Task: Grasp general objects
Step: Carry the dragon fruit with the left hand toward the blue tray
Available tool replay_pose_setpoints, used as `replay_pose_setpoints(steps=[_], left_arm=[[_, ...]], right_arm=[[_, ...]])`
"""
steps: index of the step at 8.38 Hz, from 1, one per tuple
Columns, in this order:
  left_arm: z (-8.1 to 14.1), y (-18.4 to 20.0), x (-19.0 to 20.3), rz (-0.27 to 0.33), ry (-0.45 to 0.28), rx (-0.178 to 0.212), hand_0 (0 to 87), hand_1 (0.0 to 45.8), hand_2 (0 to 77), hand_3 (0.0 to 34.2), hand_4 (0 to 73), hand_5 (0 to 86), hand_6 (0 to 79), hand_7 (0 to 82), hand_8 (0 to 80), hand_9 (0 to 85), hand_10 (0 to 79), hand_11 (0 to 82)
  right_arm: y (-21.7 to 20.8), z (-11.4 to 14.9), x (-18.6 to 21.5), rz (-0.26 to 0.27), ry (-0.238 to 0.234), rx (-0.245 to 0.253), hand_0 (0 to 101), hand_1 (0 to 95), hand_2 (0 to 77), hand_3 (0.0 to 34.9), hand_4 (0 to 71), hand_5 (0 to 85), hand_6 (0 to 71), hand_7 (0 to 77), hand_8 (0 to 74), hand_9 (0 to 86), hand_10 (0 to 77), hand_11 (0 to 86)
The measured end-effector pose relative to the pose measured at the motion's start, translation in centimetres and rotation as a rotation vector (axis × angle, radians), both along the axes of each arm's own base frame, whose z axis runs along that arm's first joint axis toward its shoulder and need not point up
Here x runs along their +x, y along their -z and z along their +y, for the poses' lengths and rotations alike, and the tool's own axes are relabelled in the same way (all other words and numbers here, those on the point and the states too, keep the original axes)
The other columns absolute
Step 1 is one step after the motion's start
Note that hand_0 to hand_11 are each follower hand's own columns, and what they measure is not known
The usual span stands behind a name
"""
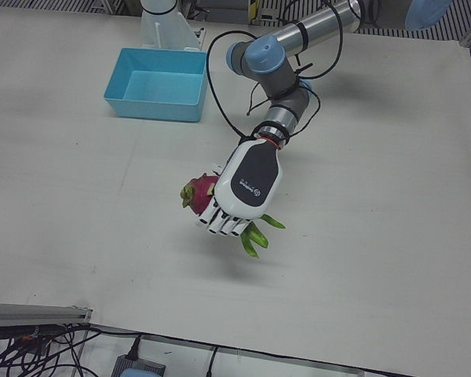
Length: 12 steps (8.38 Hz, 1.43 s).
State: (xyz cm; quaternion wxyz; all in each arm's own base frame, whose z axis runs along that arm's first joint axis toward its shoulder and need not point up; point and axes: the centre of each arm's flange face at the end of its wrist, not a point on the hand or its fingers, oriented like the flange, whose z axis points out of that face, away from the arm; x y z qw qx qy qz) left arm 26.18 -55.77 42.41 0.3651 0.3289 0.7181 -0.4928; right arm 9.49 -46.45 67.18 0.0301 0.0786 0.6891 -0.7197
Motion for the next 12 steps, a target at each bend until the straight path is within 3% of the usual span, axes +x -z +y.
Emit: replay_pose_setpoints(steps=[3, 7, 9, 12], left_arm=[[-0.9, 2.1, 1.1, 0.162, -0.198, 0.134, 36.1, 0.0, 1.6, 0.0, 16.9, 56.2, 41.5, 57.3, 46.4, 56.2, 31.6, 68.2], [0.6, 5.7, 3.5, 0.253, -0.437, 0.264, 40.4, 0.0, 1.1, 0.0, 16.9, 56.2, 41.5, 57.3, 46.4, 56.2, 31.6, 68.7], [2.4, 6.9, 5.7, 0.277, -0.579, 0.284, 45.3, 0.0, 1.6, 0.0, 16.9, 56.2, 41.5, 57.3, 46.4, 56.2, 31.6, 68.7], [8.4, 10.4, 11.0, 0.326, -0.765, 0.340, 48.5, 0.0, 2.2, 0.0, 17.4, 56.2, 42.0, 57.3, 46.9, 56.2, 31.6, 68.7]], right_arm=[[0.0, 0.0, 0.0, 0.000, 0.000, 0.000, 0, 94.9, 77.4, 0.0, 0.0, 0.0, 0.0, 0.0, 0.0, 0.5, 0.0, 0.0], [0.0, 0.0, 0.0, 0.000, 0.000, 0.000, 0, 94.9, 77.4, 0.0, 0.0, 0.0, 0.0, 0.0, 0.0, 0.5, 0.0, 0.0], [0.0, 0.0, 0.0, 0.000, 0.000, 0.000, 0, 94.9, 77.4, 0.0, 0.0, 0.0, 0.0, 0.0, 0.0, 0.5, 0.0, 0.0], [-0.1, 0.0, 0.0, 0.000, 0.000, -0.001, 0, 94.9, 77.4, 0.0, 0.0, 0.0, 0.0, 0.0, 0.0, 0.5, 0.0, 0.5]])
